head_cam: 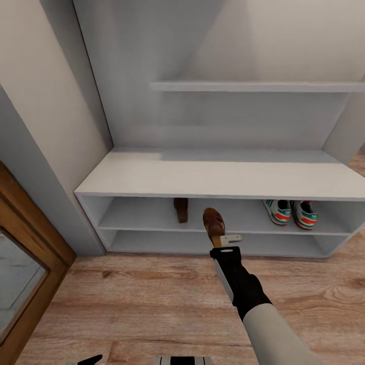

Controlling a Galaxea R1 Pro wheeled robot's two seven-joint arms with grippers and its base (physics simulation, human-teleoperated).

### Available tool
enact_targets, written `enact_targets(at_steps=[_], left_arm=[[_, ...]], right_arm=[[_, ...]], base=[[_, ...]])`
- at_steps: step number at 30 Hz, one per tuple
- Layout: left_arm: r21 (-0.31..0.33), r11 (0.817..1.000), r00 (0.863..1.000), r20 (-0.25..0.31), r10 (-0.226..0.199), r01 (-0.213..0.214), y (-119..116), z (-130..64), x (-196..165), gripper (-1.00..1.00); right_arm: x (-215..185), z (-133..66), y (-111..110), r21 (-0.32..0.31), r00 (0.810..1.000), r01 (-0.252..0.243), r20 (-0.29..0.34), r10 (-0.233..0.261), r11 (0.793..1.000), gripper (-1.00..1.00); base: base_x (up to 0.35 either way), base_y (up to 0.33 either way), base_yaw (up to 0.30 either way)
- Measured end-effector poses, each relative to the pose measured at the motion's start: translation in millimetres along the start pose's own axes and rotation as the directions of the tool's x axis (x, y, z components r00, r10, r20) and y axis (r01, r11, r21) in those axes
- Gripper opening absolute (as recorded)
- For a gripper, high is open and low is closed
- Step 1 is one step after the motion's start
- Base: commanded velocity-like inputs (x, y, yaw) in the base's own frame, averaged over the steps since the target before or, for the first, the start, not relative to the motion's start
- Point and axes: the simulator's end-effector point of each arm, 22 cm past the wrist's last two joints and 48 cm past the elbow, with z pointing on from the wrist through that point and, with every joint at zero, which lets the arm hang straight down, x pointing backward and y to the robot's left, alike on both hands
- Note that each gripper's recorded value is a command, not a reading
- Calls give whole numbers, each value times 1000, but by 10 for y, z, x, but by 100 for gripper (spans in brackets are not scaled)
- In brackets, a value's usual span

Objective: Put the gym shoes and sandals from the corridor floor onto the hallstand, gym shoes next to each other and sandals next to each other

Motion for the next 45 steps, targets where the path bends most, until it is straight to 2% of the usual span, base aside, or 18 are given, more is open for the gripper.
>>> enact_targets(at_steps=[45], left_arm=[[3,1000,1000,-5,0,0,-9,1,16,100]], right_arm=[[6,2,-2,1,1000,1,-1,-1,1000,-100]], base=[[124,17,1]])
